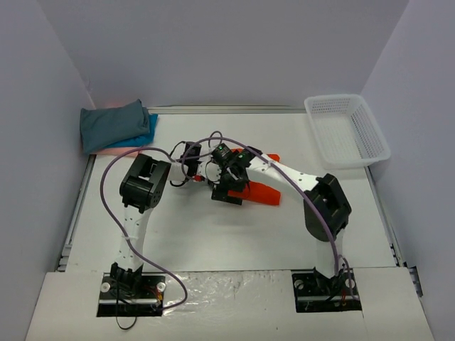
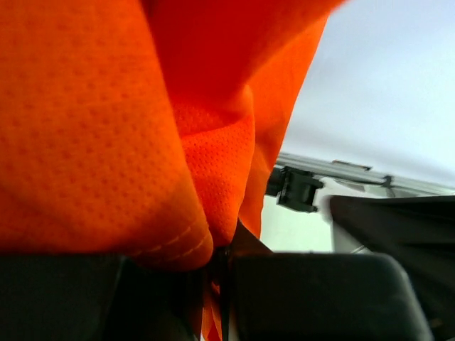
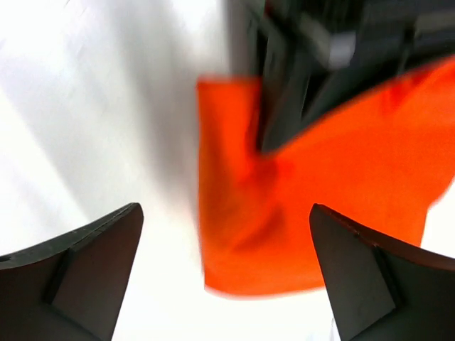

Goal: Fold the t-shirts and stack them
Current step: Put the neatly folded tshirt into the corner of the board with the left arm

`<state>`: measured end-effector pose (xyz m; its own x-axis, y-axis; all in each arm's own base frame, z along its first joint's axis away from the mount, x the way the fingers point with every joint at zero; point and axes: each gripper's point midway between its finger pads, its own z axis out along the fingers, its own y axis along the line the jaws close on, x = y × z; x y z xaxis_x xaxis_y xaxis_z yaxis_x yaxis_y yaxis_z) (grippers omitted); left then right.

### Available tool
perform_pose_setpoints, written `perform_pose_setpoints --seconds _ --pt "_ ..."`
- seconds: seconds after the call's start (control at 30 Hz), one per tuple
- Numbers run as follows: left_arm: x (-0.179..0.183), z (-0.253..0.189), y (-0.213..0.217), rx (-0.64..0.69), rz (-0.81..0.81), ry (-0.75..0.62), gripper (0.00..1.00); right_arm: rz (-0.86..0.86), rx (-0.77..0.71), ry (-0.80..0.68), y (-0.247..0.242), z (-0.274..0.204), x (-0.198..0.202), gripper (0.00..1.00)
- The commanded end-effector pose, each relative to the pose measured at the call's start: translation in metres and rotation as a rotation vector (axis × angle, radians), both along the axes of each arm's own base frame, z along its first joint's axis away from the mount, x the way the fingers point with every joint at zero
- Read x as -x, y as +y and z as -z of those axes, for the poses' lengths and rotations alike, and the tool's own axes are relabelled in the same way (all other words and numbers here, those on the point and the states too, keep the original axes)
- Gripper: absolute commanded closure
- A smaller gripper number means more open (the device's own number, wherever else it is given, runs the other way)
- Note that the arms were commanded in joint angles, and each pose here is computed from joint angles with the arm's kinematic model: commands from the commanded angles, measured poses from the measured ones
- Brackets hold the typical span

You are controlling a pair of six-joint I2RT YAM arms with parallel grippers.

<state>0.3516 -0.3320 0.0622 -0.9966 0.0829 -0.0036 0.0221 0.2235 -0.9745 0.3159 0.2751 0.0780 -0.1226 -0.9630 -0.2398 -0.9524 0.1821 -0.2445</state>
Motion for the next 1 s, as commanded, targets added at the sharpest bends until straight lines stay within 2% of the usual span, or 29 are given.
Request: perform_pose_setpoints --seconds 0.0,0.07,0.2,0.3,0.33,0.4,0.6,0.7,0.83,0.97 --pt "-0.002 -0.027 0.005 -0.004 0.062 -0.119 0.98 -0.065 -0.091 0.003 -0.037 -0.067 0.029 0.0" --pt "0.0 -0.025 0.014 -0.064 0.083 -0.139 0.98 -0.066 -0.149 -0.04 -0.058 -0.101 0.04 0.0" --pt "-0.006 -0.027 0.029 -0.227 0.154 -0.255 0.98 -0.023 -0.202 -0.111 -0.099 -0.124 0.053 0.0" --pt "-0.013 -0.037 0.041 -0.328 0.197 -0.351 0.98 0.048 -0.204 -0.091 -0.122 -0.111 0.057 0.0" --pt "-0.019 -0.034 0.049 -0.4 0.197 -0.384 0.98 0.071 -0.208 -0.057 -0.125 -0.1 0.06 0.0" --pt "-0.023 -0.036 0.063 -0.484 0.216 -0.423 0.98 0.079 -0.207 -0.013 -0.125 -0.084 0.063 0.0" --pt "-0.073 -0.048 0.125 -0.758 0.19 -0.599 0.98 0.105 -0.195 0.151 -0.111 -0.033 0.061 0.0" --pt "-0.107 -0.057 0.171 -0.916 0.132 -0.657 0.98 0.104 -0.187 0.257 -0.101 -0.007 0.063 0.0" --pt "-0.15 -0.087 0.232 -1.086 -0.012 -0.722 0.98 0.12 -0.148 0.306 -0.102 0.014 0.065 0.0" --pt "-0.172 -0.105 0.272 -1.171 -0.105 -0.776 0.98 0.136 -0.122 0.337 -0.106 0.03 0.072 0.0"
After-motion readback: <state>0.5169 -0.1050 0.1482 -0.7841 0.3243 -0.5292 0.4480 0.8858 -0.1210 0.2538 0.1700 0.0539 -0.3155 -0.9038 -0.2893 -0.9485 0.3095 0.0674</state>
